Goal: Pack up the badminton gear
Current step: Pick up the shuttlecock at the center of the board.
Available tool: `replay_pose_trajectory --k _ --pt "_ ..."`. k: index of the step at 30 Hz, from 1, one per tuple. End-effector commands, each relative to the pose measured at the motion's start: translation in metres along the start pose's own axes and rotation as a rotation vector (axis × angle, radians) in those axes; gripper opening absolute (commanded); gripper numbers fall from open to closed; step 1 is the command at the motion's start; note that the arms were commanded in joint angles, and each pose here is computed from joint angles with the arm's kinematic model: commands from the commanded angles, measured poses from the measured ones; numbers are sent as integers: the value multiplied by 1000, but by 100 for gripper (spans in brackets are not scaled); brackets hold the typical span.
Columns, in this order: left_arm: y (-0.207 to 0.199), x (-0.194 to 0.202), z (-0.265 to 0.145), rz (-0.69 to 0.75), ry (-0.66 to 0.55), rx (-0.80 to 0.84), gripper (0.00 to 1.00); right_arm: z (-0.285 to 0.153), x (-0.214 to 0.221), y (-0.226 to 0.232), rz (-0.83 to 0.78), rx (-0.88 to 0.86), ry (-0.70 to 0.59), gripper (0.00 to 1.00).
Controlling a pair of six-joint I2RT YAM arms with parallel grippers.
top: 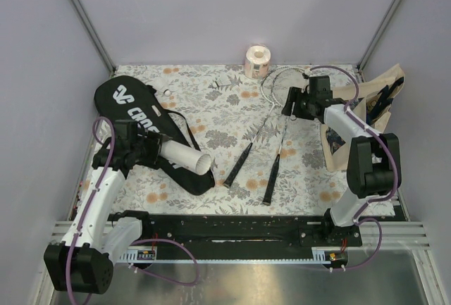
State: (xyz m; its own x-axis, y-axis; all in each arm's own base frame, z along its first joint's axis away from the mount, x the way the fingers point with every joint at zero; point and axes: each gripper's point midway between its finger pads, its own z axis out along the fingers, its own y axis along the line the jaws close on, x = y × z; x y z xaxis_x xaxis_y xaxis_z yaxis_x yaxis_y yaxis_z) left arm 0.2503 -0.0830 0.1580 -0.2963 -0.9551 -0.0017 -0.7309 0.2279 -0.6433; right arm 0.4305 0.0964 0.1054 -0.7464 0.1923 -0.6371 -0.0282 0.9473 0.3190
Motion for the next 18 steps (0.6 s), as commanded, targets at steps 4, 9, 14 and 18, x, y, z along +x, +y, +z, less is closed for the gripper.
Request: replay_pose_trajectory --k 4,9,14,18 --pt "-30 -3 -13 18 -6 106 64 -5 -18 36 36 -140 -44 70" --pt "-30 -5 -14 15 -11 104 64 1 -12 57 32 -181 -26 69" --pt "-30 -5 -15 16 -8 106 64 12 -15 74 -11 -199 -7 69" --pt "-29 -7 -17 18 -18 104 64 10 -19 71 -13 -163 0 69"
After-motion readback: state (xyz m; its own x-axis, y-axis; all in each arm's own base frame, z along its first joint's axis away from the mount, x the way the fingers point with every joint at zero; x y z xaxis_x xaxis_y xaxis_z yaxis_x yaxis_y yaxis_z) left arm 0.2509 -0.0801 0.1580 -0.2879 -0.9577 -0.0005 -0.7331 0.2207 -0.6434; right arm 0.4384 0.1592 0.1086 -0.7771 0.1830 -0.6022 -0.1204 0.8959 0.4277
